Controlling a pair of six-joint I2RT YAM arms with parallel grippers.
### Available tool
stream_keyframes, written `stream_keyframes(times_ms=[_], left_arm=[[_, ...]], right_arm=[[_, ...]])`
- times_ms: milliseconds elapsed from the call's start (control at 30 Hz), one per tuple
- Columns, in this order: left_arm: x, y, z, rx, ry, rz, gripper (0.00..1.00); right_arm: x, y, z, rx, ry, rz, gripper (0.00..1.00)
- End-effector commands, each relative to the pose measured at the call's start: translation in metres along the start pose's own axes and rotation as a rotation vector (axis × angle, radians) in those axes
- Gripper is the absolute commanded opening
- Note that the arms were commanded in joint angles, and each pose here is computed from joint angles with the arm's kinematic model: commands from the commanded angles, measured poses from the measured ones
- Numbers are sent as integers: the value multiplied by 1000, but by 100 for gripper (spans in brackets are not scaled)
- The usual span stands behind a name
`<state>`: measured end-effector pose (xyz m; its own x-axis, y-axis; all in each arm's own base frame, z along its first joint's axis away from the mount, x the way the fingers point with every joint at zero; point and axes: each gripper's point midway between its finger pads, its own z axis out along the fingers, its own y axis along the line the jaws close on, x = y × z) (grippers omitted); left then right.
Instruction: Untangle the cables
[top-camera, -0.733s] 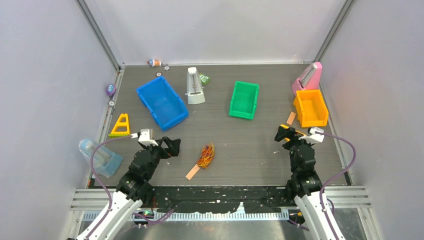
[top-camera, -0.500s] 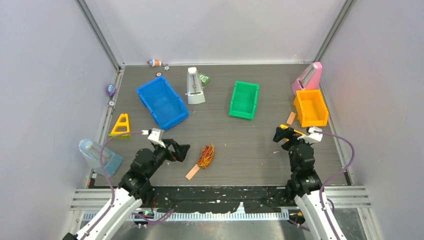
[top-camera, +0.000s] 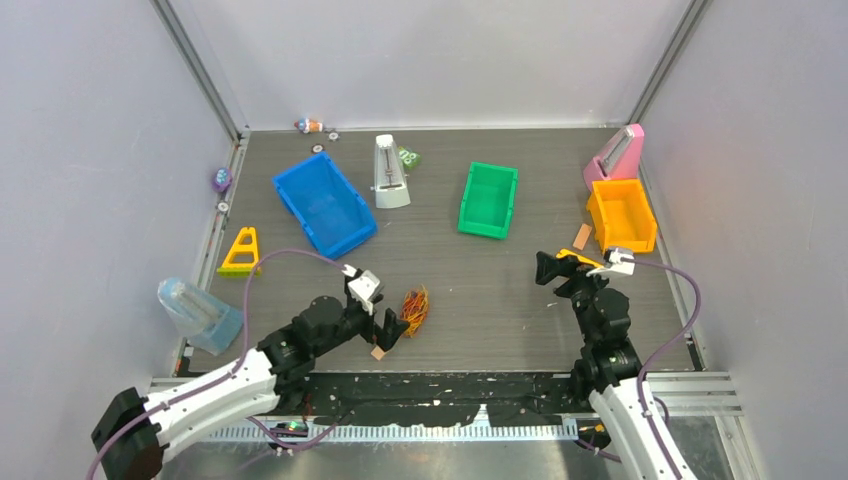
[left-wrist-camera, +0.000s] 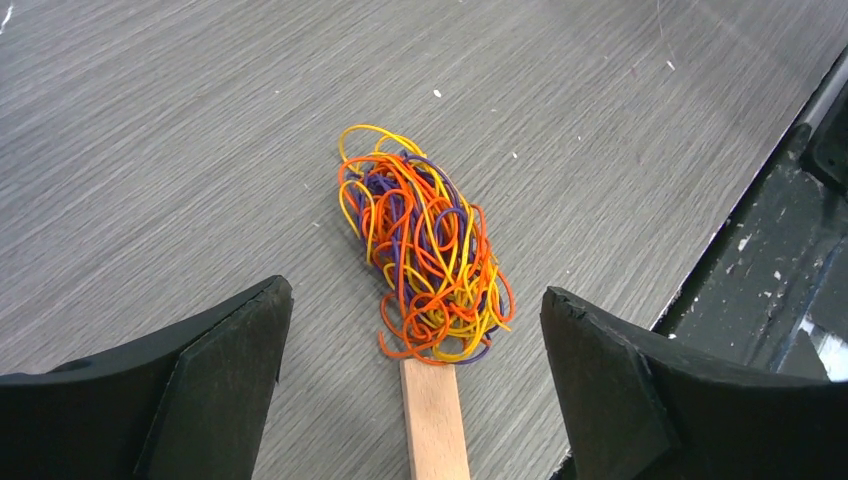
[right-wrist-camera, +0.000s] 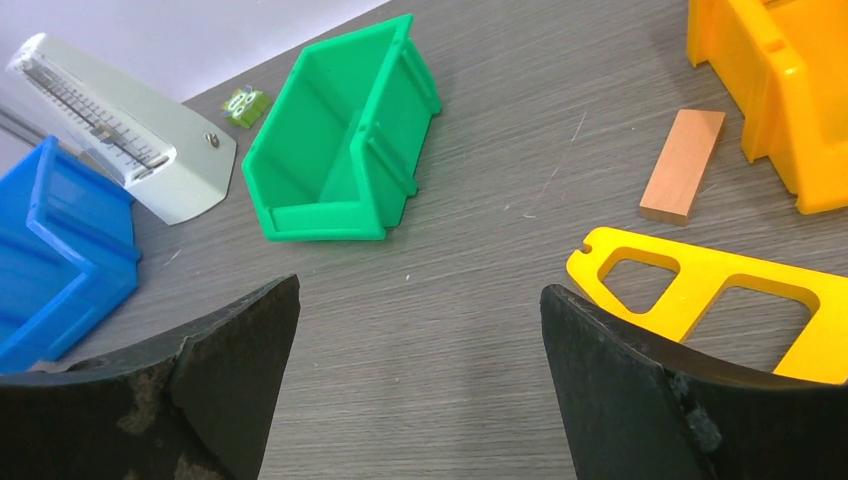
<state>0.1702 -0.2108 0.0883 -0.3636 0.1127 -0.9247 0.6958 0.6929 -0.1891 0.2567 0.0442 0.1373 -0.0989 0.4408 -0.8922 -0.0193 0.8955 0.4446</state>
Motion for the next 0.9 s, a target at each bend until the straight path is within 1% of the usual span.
stream_keyframes(times_ms=[0,33,133,233,267,333,367,400,433,467,500,533,567,600,633,767,800,833,867], left_arm=[[-28,-11,11,26,-33,46,92],[-22,-12,14,30,2,46,89],[-15,-22,19,84,67,41,88],[-6,-23,26,84,139,40,86],[-4,-23,29,85,154,42,85],[0,-26,33,102,184,46,77],[1,-29,36,115,198,43,71],[1,-31,38,124,214,45,61],[3,-32,39,134,233,50,48],[2,-32,40,137,247,51,26],[2,-30,40,137,253,49,8],[0,-28,40,135,246,43,0],[-4,-27,41,148,225,19,0],[-9,-27,41,173,206,-9,0],[-15,-27,42,199,187,-39,0],[-44,-24,50,250,132,-120,0],[-49,-23,53,254,131,-127,0],[-54,-22,57,255,128,-131,0],[-58,-20,61,255,128,-138,0]], right_arm=[[-8,10,5,-42,-17,-5,95],[-7,10,6,-40,-11,-6,95],[-5,10,7,-42,-3,-11,95],[-4,10,7,-41,0,-14,95],[-5,10,7,-43,-3,-14,95],[-5,10,6,-42,-6,-12,95],[-5,9,6,-41,-7,-12,95],[-5,10,6,-44,-7,-10,95],[-5,11,6,-52,-6,-10,95],[-4,13,6,-63,0,-15,96],[-3,22,6,-109,9,-21,98],[2,31,4,-164,38,-35,99],[0,38,4,-199,36,-46,100],[5,43,4,-233,64,-49,100],[3,50,4,-266,57,-51,100],[11,78,9,-361,134,-50,100],[-1,89,11,-384,121,-52,100],[6,95,14,-391,162,-57,100],[-9,106,19,-399,149,-59,100]])
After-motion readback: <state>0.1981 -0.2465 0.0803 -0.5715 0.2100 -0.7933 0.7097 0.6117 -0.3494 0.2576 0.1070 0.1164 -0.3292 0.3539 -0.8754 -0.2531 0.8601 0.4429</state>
